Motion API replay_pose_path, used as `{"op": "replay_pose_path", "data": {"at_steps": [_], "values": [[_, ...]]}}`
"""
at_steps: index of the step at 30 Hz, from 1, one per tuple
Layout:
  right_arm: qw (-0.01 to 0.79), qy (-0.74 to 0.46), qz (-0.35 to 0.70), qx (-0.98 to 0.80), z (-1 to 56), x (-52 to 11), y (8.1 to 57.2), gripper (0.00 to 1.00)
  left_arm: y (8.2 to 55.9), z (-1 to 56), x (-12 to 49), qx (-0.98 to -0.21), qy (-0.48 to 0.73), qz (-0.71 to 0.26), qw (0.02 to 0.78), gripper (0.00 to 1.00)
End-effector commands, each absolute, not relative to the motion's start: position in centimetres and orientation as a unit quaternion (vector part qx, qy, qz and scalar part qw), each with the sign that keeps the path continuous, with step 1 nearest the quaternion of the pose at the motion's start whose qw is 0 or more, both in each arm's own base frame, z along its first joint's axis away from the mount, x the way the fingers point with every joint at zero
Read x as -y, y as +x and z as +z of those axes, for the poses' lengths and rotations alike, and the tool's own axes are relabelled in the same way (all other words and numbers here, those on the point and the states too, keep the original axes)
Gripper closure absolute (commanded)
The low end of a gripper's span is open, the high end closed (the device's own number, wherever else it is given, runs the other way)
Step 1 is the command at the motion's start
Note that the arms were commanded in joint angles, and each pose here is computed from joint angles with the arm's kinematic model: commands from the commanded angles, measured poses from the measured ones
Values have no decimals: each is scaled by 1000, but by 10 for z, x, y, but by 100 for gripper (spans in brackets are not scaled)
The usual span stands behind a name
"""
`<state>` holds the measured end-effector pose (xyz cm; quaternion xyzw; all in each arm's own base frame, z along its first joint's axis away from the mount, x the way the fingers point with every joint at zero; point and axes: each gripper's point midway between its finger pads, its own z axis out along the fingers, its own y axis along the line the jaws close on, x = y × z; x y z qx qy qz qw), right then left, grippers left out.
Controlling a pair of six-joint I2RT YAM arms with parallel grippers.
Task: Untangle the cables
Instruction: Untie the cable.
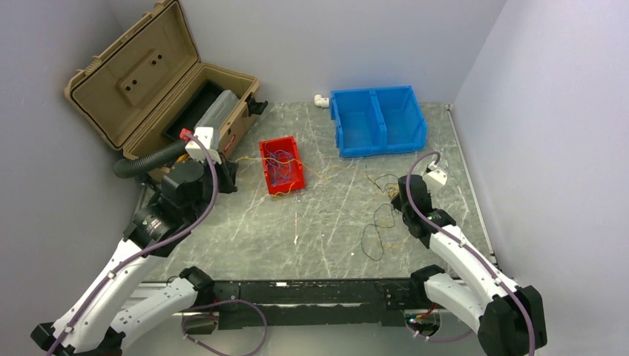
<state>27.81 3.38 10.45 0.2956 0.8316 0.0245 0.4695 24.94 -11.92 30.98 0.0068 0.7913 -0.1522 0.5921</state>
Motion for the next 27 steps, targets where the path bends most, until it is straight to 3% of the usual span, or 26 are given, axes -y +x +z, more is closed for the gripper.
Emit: {"op": "replay_pose_path", "data": {"at_steps": [1,8,9,13,14,17,27], "values": [[468,269,38,-841,102,-41,278,100,260,352,126,-767,11,-165,620,100],[457,184,99,-865,91,-71,278,100,279,371,172,-754,67,-224,614,100],[456,175,105,-866,90,-74,278,94,282,371,181,-753,79,-237,608,100],[457,135,128,-870,88,-86,278,37,296,374,212,-747,111,-272,596,100],[460,132,132,-868,89,-87,278,33,300,374,218,-747,115,-276,593,100],[467,129,130,-865,88,-85,277,28,314,375,236,-744,130,-288,589,100],[495,167,113,-845,93,-69,273,27,361,390,286,-735,170,-310,578,100]]}}
